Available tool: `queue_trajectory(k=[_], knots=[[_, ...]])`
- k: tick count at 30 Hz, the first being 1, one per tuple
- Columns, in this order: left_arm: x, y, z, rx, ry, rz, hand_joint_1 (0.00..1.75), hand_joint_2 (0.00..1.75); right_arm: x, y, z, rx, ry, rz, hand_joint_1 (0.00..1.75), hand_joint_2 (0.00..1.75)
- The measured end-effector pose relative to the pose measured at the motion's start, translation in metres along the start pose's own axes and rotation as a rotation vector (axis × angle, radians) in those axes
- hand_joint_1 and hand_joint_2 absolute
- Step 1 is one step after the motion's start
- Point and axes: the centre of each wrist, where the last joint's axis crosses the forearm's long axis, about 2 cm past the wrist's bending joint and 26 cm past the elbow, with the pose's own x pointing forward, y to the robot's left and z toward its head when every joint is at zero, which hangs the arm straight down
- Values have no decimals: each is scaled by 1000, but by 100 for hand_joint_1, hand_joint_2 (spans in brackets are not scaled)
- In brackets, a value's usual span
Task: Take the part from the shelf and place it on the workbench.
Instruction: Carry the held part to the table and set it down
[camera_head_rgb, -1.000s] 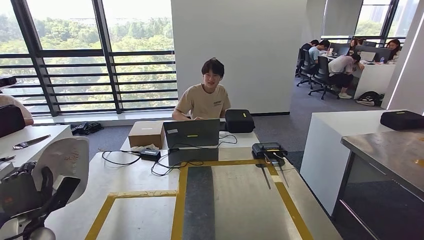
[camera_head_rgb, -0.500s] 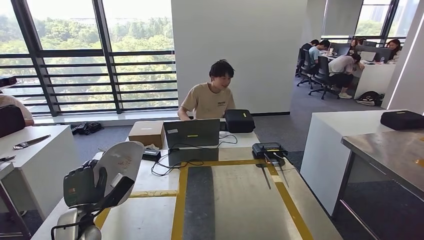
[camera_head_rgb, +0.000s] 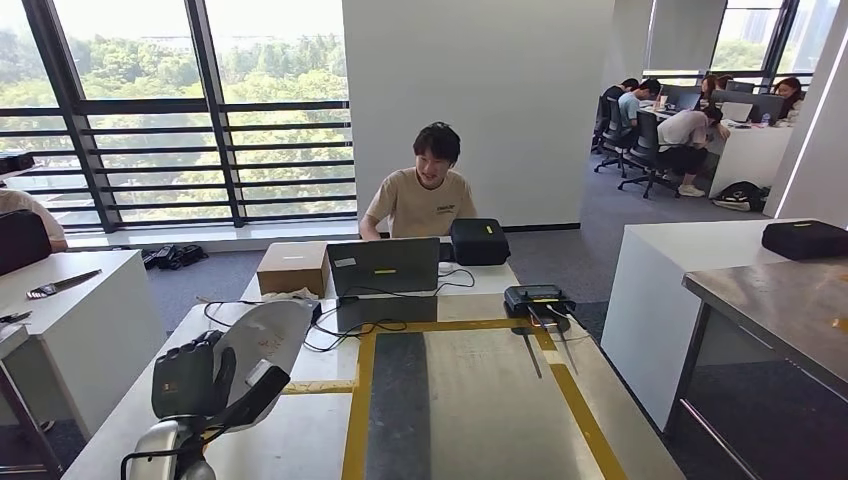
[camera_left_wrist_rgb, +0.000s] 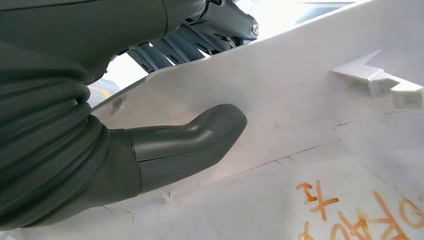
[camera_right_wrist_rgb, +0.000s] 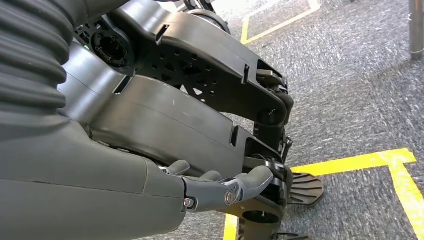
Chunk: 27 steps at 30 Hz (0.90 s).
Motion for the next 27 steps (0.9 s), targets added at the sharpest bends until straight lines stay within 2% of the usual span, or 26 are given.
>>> queue_trajectory(k=[7,11,18,27], knots=[[-24,-18,23,-182,131,-75,175,175,-1,-2,0,17,-11,0,0,175],[-41,-27,41,-223,189,-89,175,175,-1,-5,0,16,-17,-2,0,175],[-53,-34,55,-241,229,-120,175,175,0,-8,0,10,-15,-1,0,175],[-57,-36,59,-250,236,-127,175,175,0,-9,0,8,-16,0,0,175]])
